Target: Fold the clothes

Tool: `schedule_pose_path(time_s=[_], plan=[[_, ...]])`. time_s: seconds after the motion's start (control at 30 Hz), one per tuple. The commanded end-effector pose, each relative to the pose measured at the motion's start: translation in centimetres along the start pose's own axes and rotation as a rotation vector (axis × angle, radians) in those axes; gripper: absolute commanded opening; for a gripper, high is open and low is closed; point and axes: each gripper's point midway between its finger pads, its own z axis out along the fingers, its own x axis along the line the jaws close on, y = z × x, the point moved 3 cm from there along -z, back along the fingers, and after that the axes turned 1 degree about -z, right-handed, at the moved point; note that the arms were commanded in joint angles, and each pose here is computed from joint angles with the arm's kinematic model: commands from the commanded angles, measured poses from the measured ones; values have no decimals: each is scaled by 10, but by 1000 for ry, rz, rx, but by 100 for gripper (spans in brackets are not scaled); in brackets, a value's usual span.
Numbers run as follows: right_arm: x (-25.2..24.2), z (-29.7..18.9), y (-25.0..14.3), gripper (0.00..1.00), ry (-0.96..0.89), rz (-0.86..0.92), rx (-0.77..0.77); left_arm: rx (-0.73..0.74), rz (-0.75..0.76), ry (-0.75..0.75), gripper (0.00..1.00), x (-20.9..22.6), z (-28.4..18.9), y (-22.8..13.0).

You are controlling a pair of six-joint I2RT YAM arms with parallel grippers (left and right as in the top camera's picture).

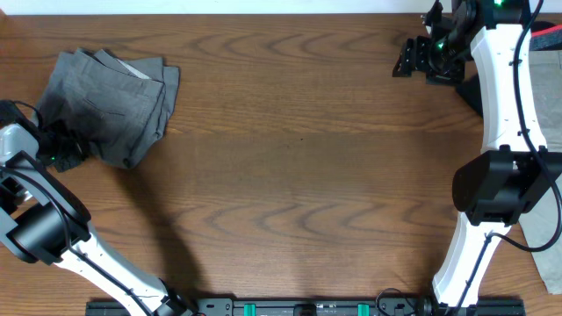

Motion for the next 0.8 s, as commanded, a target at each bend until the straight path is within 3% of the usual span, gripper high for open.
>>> schedule_pose_path(time_s=[0.0, 0.17, 0.43, 0.77], plan=[[4, -3, 3, 77, -5, -23, -19, -12, -1, -5, 6, -4, -3, -5], [6, -3, 5, 77, 11, -23, -30, 91, 109, -2, 6, -6, 4, -40], [6, -3, 5, 79, 10, -24, -30, 181, 140, 131, 7, 20, 9, -77], [6, -3, 5, 79, 10, -31, -27, 118, 213, 137, 11, 22, 8, -61]])
